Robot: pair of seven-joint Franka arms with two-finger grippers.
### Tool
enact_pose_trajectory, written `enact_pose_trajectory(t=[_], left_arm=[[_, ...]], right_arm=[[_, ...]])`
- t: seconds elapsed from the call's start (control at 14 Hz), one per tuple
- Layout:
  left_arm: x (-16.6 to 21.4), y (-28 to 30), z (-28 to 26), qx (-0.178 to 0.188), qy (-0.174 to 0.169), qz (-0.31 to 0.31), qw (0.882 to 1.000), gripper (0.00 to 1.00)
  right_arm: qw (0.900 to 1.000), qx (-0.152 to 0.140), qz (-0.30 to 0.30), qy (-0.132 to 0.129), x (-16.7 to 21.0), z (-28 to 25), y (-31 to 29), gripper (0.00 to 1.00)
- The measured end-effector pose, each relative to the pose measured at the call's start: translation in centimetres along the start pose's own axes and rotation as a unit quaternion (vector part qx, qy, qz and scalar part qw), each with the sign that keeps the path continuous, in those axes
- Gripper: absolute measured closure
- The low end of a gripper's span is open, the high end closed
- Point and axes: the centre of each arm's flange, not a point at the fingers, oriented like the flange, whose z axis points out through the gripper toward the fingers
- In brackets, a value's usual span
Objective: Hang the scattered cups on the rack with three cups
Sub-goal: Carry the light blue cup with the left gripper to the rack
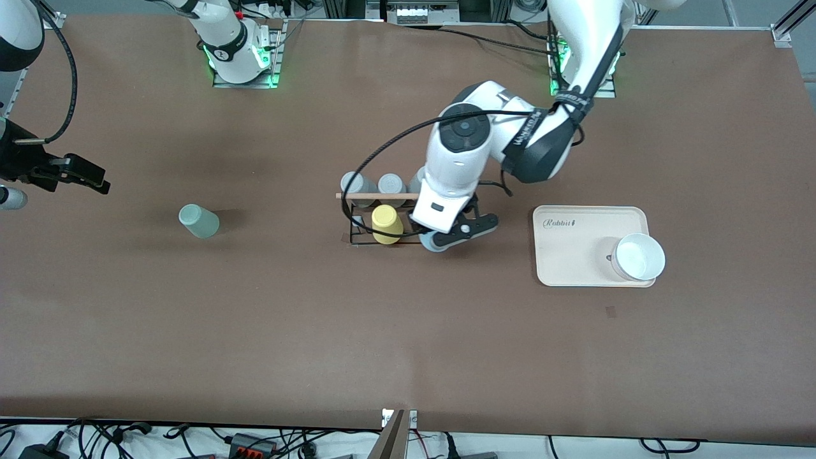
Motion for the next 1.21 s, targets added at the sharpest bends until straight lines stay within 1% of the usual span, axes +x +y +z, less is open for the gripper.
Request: enact_pose_trajectory(t=[0.21,0.79,1.07,1.21], left_arm=[[-1.2,0.8,0.5,0.004,-0.003,0.005,1.000,0.33],[-2.3,0.8,7.9,0.049,-0.030,0.011,0.998,0.33],[-2.9,1.3,8.5,0.048,-0.029,0.015,0.998,0.33],[-2.9,1.2,8.5,0.049,-0.029,0.015,0.998,0.19]], right_arm=[[1.000,0.000,0.000,0.000,0.0,0.0,0.0,0.00],[1.000,0.000,0.000,0.000,0.0,0.0,0.0,0.00],[1.000,0.000,0.000,-0.001,0.0,0.0,0.0,0.00],[1.000,0.000,0.000,-0.001,0.0,0.0,0.0,0.00]])
